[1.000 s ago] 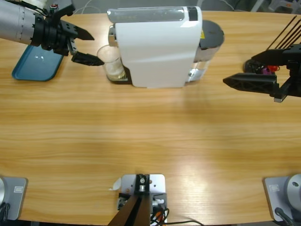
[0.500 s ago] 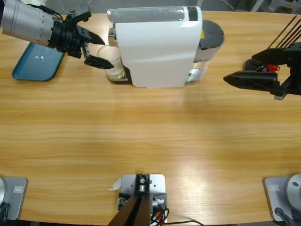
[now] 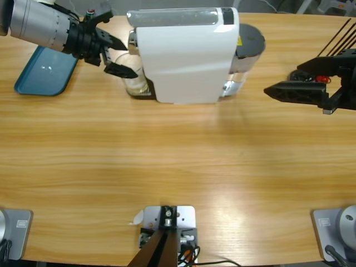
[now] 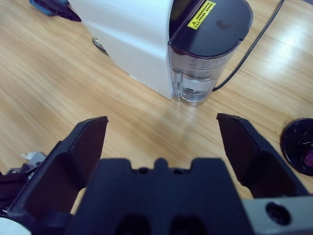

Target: Pour coffee

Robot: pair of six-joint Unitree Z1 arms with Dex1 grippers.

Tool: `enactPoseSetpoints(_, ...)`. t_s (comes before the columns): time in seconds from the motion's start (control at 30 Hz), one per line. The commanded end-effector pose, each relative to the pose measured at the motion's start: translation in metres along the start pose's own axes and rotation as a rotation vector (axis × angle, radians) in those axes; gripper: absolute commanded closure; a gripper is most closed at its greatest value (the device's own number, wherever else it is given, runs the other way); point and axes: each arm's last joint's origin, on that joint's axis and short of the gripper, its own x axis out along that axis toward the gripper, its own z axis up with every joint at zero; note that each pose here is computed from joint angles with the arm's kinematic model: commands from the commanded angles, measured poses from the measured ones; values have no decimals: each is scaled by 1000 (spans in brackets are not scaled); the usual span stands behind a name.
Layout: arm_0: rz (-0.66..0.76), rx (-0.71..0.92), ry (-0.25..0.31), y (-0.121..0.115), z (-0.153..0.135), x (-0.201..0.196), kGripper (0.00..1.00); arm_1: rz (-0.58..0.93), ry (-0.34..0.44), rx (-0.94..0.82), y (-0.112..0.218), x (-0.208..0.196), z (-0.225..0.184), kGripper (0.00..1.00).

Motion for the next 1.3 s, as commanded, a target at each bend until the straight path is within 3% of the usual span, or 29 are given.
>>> enactPoseSetpoints(0.03, -59, -20, 42, 3, -14, 29, 0, 7, 45, 23, -2, 11, -8, 0)
enactPoseSetpoints(0.3, -75, -30, 53, 6, -19, 40, 22, 5, 50, 29, -4, 13, -8, 0)
enactPoseSetpoints(0.43, -76, -24, 50, 6, -16, 42, 133, 3, 57, 35, -5, 14, -9, 0)
enactPoseSetpoints(0.57, -77, -24, 49, 6, -16, 42, 171, 9, 54, 35, -5, 16, -6, 0)
enactPoseSetpoints(0.6, -78, -24, 50, 6, -16, 43, 220, 9, 53, 35, -5, 15, -6, 0)
enactPoseSetpoints(0.67, -83, -24, 54, 5, -16, 45, 451, 9, 51, 35, -5, 14, -7, 0)
enactPoseSetpoints(0.7, -84, -43, 56, 4, -16, 45, 486, 8, 52, 35, -5, 14, -8, 0)
enactPoseSetpoints(0.73, -102, -70, 61, 0, -20, 47, 763, 9, 52, 35, -5, 16, -7, 0)
enactPoseSetpoints(0.77, -104, -69, 62, -1, -20, 47, 901, 10, 49, 35, -5, 16, -7, 0)
enactPoseSetpoints(0.8, -105, -68, 62, -1, -19, 47, 971, 10, 49, 35, -5, 16, -7, 0)
enactPoseSetpoints(1.07, -85, -119, 86, -2, -23, 46, 980, 11, 44, 38, -5, 17, -6, 0)
enactPoseSetpoints(1.3, -62, -124, 71, -2, -22, 32, 1000, 11, 28, 52, -5, 14, -5, 0)
